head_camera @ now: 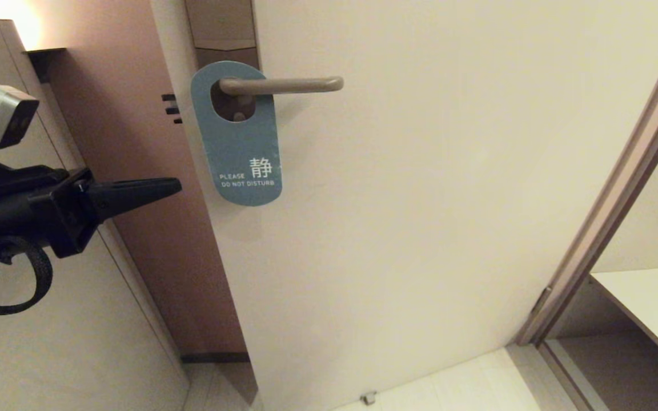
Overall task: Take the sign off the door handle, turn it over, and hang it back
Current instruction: Take down the sign
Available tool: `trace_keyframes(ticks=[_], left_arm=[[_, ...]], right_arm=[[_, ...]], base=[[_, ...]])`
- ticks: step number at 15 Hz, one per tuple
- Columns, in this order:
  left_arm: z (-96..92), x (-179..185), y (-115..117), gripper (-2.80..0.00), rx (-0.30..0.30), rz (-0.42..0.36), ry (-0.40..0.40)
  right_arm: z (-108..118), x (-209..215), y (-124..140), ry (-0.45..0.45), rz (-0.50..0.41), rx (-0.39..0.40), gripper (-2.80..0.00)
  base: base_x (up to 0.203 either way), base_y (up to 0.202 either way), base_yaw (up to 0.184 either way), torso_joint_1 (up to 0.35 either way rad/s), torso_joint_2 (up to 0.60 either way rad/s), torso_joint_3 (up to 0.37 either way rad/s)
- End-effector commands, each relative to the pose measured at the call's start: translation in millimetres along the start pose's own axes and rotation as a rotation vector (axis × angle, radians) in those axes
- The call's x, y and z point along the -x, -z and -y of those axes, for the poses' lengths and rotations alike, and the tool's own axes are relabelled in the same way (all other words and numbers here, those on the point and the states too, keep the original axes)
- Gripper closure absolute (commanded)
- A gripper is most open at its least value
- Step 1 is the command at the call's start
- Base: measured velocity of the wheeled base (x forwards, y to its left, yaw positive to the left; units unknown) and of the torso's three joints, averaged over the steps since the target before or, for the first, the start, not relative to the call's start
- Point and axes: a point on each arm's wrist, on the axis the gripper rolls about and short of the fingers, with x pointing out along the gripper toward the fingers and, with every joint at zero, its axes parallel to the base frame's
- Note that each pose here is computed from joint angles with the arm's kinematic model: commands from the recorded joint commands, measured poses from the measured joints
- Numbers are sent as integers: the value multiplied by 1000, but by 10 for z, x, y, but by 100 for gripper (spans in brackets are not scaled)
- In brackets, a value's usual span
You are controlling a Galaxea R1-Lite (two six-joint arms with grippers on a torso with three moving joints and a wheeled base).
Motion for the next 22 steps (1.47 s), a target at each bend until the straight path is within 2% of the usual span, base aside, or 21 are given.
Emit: trace_keyframes(ticks=[1,8,9,16,19,22], left_arm=[[-11,15,-7,0,-3,2,-2],[-98,54,18,0,-4,-1,-28],[-108,50,21,-280,-12,-2,-29],[-243,-16,1,-280,-123,41,-22],[-281,-33,7,-280,-119,39,-20],[-334,-71,-98,-280,-116,53,-12]], right_arm=[[0,-1,-1,0,0,0,0],[0,-1,-1,0,0,0,0],[0,-1,-1,0,0,0,0],[0,-1,-1,0,0,0,0],[0,-1,-1,0,0,0,0],[0,-1,-1,0,0,0,0]], base=[[0,0,0,0,0,0],[0,0,0,0,0,0],[0,0,0,0,0,0],[0,0,0,0,0,0],[0,0,0,0,0,0],[0,0,0,0,0,0]])
